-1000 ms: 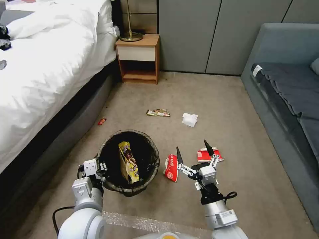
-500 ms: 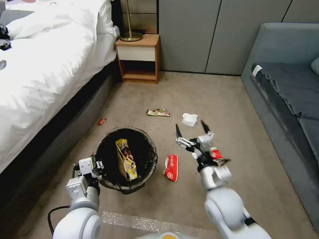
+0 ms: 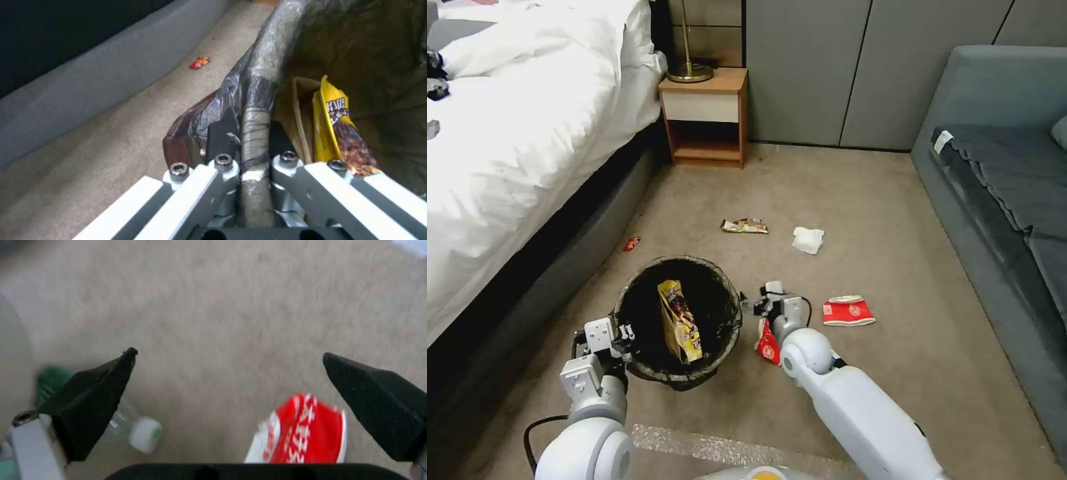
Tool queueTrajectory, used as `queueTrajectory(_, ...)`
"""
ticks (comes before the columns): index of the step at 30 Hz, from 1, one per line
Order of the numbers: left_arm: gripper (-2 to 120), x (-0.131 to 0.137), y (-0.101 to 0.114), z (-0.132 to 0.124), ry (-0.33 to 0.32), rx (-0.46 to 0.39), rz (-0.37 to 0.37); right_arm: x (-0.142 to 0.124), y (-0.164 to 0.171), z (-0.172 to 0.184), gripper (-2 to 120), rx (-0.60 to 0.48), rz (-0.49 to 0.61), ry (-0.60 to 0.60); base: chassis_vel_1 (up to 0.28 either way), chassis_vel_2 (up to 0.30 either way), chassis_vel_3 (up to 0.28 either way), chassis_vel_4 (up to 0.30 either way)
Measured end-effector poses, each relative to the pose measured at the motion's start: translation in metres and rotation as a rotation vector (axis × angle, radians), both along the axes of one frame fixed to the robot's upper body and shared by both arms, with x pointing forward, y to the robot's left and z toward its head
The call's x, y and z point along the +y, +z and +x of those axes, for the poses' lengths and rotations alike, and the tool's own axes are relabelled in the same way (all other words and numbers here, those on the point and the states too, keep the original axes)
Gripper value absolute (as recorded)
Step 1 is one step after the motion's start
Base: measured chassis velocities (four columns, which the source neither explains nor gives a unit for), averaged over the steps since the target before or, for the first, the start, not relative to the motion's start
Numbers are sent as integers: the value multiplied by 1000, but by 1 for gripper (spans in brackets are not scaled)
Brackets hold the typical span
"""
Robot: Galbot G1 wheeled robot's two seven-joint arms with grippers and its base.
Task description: Pick up the trash bin, then pick up the garbage from the floor and place it into the trash bin.
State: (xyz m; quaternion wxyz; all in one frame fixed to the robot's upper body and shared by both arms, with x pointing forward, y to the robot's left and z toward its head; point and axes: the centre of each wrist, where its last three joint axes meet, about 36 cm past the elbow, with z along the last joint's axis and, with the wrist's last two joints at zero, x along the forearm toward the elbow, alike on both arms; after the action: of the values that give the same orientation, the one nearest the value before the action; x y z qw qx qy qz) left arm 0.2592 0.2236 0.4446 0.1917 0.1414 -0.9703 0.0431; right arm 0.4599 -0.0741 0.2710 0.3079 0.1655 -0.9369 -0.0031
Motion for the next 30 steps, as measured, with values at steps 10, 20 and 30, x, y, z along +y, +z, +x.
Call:
queueTrajectory(10,0,-5,-5,-2,-4,13,4,4,-48,24,100,72,-79,-18,0,0,0,0)
queueTrajectory(20,0,1,-5,-7,9,15,14,8,-84,34,100,63,-132,-16,0,0,0,0)
queueTrajectory(30,0,2,-1,-7,6,4,16,4,-111,7,79,83,-171,-25,0,0,0,0)
